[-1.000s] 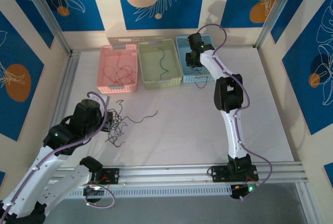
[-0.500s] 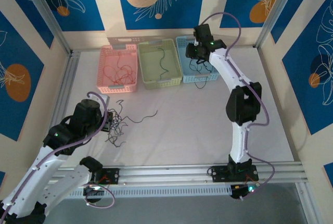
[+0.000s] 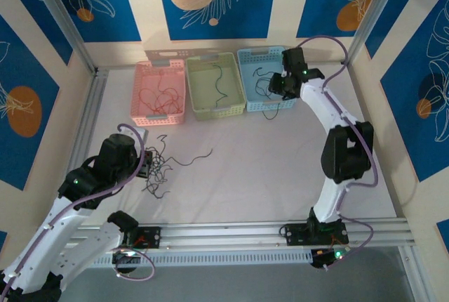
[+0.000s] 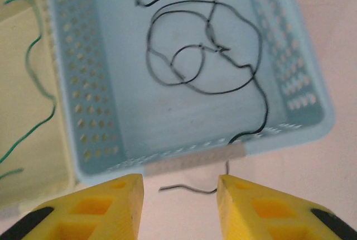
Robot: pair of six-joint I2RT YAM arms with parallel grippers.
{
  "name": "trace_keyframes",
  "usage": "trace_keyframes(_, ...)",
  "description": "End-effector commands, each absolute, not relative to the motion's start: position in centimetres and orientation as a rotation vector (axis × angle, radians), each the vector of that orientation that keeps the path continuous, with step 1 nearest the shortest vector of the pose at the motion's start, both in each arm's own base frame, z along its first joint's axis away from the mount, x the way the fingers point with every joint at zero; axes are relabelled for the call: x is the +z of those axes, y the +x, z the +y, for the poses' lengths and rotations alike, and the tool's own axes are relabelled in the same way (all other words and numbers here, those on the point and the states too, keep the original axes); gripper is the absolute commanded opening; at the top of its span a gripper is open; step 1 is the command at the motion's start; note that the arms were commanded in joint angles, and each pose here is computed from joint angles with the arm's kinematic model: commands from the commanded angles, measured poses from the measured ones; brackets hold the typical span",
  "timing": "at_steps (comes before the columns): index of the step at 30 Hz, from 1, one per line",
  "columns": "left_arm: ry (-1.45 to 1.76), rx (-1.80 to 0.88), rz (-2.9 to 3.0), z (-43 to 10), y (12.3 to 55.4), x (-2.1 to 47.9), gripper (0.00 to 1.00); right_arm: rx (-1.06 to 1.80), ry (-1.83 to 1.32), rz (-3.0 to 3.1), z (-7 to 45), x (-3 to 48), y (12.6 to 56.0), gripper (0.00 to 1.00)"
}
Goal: Untangle the cables
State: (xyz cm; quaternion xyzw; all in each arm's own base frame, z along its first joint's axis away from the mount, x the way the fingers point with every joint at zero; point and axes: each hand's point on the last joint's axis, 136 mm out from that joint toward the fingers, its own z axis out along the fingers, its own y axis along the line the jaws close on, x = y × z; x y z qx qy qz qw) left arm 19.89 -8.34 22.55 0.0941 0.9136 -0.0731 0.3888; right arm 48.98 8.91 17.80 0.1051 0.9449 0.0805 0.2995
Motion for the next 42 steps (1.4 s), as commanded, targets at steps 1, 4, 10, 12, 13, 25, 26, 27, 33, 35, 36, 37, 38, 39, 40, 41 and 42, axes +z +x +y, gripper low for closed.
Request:
trace_keyframes(1, 0.244, -0.190, 2.311, -8.4, 20.1, 22.6, 0.00, 0.174, 0.296, 2.618, 8.7, 16.2, 49.8, 0.39)
trace_keyframes(4, 0.247, -0.193, 2.315, -8.5, 20.1, 22.5, 0.00, 0.089, 0.319, 2.658, 7.8, 15.2, 51.5, 0.39)
trace_keyframes(10, 0.254, -0.203, 2.317, -8.7, 20.1, 22.5, 0.00, 0.012, 0.285, 2.635, 7.0, 14.2, 55.4, 0.39)
trace_keyframes(12, 0.257, -0.204, 2.318, -8.7, 20.1, 22.4, 0.00, 0.013, 0.258, 2.601, 7.1, 13.9, 57.1, 0.39)
trace_keyframes(13, 0.258, -0.204, 2.319, -8.7, 20.1, 22.4, 0.00, 0.004, 0.251, 2.587, 7.1, 13.9, 57.8, 0.39)
trace_keyframes(25, 0.264, -0.202, 2.335, -8.9, 20.2, 22.0, 0.00, -0.100, 0.207, 2.521, 5.8, 9.2, 63.0, 0.40)
trace_keyframes(26, 0.264, -0.202, 2.336, -8.9, 20.3, 22.0, 0.00, -0.100, 0.201, 2.515, 5.8, 9.0, 63.2, 0.40)
trace_keyframes(27, 0.266, -0.203, 2.336, -9.0, 20.2, 22.0, 0.00, -0.100, 0.194, 2.515, 5.8, 8.6, 63.4, 0.40)
trace_keyframes(33, 0.261, -0.201, 2.336, -8.9, 20.3, 22.0, 0.00, -0.092, 0.152, 2.513, 6.1, 7.0, 64.3, 0.36)
trace_keyframes(35, 0.262, -0.200, 2.336, -8.9, 20.3, 22.0, 0.00, -0.081, 0.158, 2.510, 6.1, 6.8, 64.4, 0.31)
trace_keyframes(36, 0.263, -0.201, 2.337, -8.9, 20.3, 22.0, 0.00, -0.073, 0.163, 2.505, 6.1, 7.0, 64.5, 0.28)
trace_keyframes(37, 0.265, -0.202, 2.339, -8.9, 20.3, 22.0, 0.00, -0.060, 0.170, 2.499, 6.1, 7.1, 64.7, 0.26)
trace_keyframes(38, 0.263, -0.202, 2.338, -8.9, 20.3, 22.0, 0.00, -0.045, 0.173, 2.491, 6.1, 7.4, 64.9, 0.22)
trace_keyframes(39, 0.264, -0.204, 2.338, -9.0, 20.3, 22.0, 0.00, -0.037, 0.170, 2.483, 6.2, 7.7, 65.0, 0.17)
trace_keyframes(40, 0.264, -0.204, 2.338, -9.0, 20.3, 22.0, 0.00, -0.032, 0.167, 2.474, 6.3, 8.1, 65.1, 0.13)
trace_keyframes(41, 0.265, -0.203, 2.340, -9.0, 20.3, 21.9, 0.00, -0.031, 0.164, 2.468, 6.4, 8.5, 65.1, 0.07)
trace_keyframes(42, 0.265, -0.205, 2.339, -9.0, 20.3, 22.0, 0.00, -0.032, 0.157, 2.458, 6.6, 9.3, 65.1, 0.02)
